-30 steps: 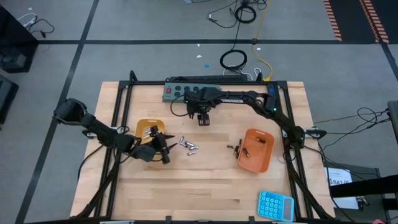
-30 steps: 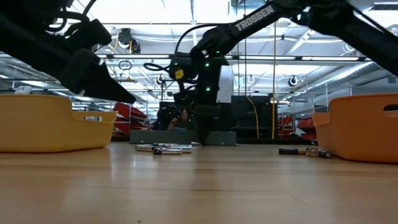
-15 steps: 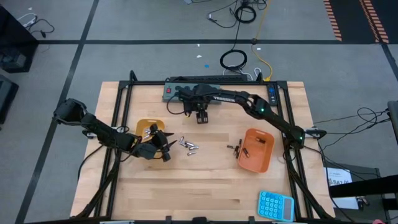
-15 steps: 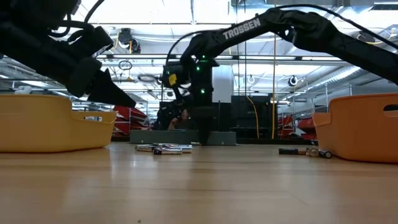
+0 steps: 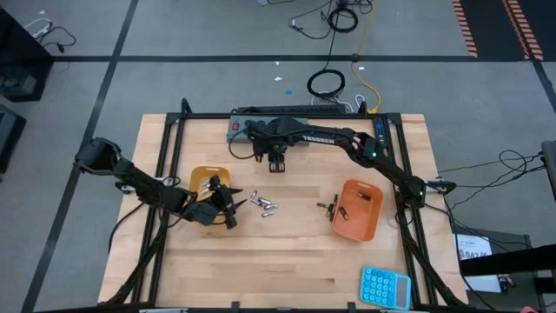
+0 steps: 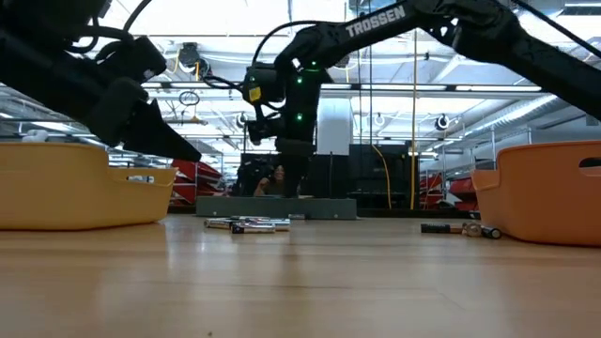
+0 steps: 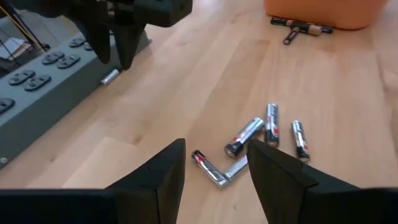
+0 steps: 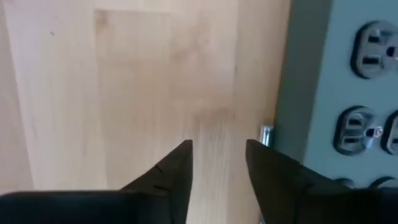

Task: Sort batteries
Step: Put the silver battery into the yellow bin

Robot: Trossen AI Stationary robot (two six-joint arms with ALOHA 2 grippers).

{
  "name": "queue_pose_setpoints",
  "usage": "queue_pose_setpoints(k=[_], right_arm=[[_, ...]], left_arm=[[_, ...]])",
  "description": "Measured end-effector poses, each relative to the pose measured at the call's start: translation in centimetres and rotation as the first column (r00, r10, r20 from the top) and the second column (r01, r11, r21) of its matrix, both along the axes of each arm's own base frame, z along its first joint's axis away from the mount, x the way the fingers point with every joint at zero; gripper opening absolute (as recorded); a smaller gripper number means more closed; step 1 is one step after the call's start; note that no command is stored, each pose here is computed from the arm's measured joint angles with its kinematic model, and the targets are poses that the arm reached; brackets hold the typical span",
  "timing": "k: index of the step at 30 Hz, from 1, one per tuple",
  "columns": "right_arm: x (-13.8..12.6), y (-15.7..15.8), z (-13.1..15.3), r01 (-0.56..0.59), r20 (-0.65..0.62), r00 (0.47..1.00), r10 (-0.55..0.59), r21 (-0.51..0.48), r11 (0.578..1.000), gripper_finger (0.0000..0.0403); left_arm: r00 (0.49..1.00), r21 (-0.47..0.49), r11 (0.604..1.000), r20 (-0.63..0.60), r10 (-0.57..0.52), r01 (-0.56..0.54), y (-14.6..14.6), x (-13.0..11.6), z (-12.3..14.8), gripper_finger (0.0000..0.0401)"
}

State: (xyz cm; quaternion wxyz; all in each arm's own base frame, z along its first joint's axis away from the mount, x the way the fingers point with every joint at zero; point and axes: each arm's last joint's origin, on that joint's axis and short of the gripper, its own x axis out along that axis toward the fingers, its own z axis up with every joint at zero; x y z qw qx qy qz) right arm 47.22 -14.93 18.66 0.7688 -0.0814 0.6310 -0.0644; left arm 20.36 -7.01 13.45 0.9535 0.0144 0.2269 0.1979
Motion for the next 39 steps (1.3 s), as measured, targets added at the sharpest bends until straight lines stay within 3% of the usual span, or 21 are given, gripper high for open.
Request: queue_pose_setpoints(k=[4, 11, 14, 18, 26, 39], right_arm=[[-1.2, 0.4, -0.5, 0.041, 0.111, 0.993, -0.039, -0.013, 0.999, 0.0119], [-7.1, 1.9, -0.9, 0.158, 0.362, 0.925, -0.114, -0.094, 0.983, 0.0114], [-9.1, 2.3, -1.1, 0.173, 0.395, 0.909, -0.132, -0.071, 0.982, 0.0114], [-10.5, 1.7, -2.6, 0.163, 0.324, 0.936, -0.141, -0.041, 0.986, 0.0114], [-9.9, -1.6, -3.5, 0.156, 0.259, 0.954, -0.152, 0.002, 0.988, 0.0114], [-3.8, -2.1, -3.2, -0.009, 0.095, 0.995, 0.008, 0.011, 1.000, 0.0114]], left_arm=[[1.000, -0.030, 1.000, 0.001, -0.005, 0.005, -0.5, -0.3, -0.2, 0.0183], [1.000, -0.048, 0.999, 0.011, 0.015, -0.015, -0.5, -0.6, -0.4, 0.0183], [0.999, -0.045, 0.999, 0.025, 0.023, -0.022, -0.5, -0.5, -0.3, 0.0183], [0.999, -0.046, 0.999, 0.042, 0.024, -0.022, -0.5, -0.4, -0.1, 0.0183], [0.999, -0.020, 0.999, 0.033, 0.028, -0.027, -0.4, -0.4, -0.1, 0.0183], [0.999, -0.001, 0.999, 0.019, 0.047, -0.047, 0.3, -0.2, -0.2, 0.0183]])
